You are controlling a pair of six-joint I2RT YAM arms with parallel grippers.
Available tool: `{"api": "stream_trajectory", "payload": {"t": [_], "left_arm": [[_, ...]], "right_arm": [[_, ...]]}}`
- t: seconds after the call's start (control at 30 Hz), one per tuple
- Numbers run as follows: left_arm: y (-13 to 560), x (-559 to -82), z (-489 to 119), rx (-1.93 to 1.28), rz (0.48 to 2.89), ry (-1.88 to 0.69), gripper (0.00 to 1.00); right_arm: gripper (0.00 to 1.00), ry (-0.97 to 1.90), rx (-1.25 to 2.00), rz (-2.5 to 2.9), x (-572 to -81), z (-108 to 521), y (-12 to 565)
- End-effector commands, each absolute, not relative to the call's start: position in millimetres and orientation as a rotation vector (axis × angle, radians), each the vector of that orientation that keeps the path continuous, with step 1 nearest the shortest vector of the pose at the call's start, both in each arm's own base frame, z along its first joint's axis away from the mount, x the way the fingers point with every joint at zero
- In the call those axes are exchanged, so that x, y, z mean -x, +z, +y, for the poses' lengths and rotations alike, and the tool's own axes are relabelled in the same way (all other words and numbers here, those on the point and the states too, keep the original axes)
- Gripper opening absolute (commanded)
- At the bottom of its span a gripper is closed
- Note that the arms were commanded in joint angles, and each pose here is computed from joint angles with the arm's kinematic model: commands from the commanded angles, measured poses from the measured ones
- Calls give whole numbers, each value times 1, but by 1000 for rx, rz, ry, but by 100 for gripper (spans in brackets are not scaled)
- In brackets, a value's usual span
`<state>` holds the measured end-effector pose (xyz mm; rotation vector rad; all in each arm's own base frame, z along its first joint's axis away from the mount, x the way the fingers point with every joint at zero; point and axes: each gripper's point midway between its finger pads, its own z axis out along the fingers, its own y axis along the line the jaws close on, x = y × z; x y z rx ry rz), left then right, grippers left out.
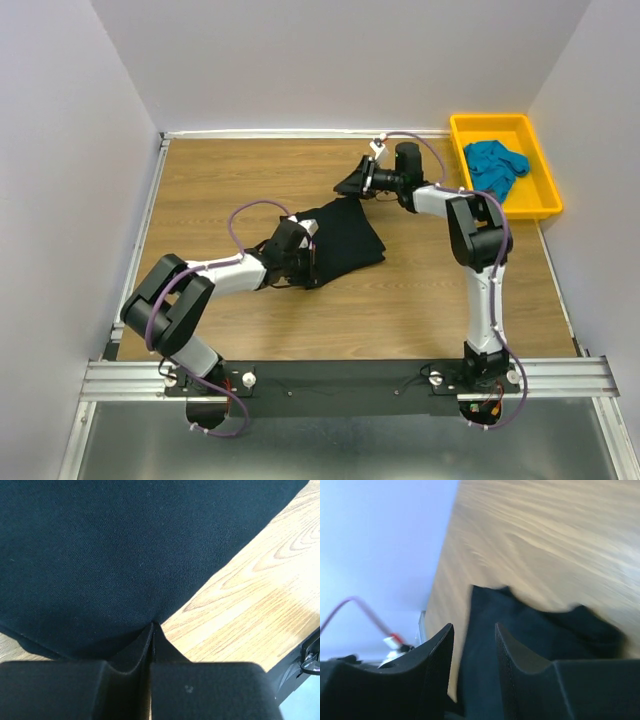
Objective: Fold and stack the t-shirts
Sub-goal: Fold the tshirt
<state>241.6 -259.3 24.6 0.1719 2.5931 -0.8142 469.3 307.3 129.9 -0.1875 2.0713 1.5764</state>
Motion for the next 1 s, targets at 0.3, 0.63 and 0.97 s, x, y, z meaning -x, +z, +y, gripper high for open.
{"api": "stream_trajectory", "payload": {"t": [0.3, 0.63, 0.97], "left_arm": [[-14, -227, -240, -154, 2704, -706, 7], [6, -238, -246, -163, 2660, -742, 7], [68, -273, -228, 55, 2469, -710, 13]], "right_arm": [[46, 1549, -56, 2183, -521, 270, 41], [46, 1558, 108, 2126, -444, 269, 124], [45, 1592, 182, 2287, -327, 275, 73]]}}
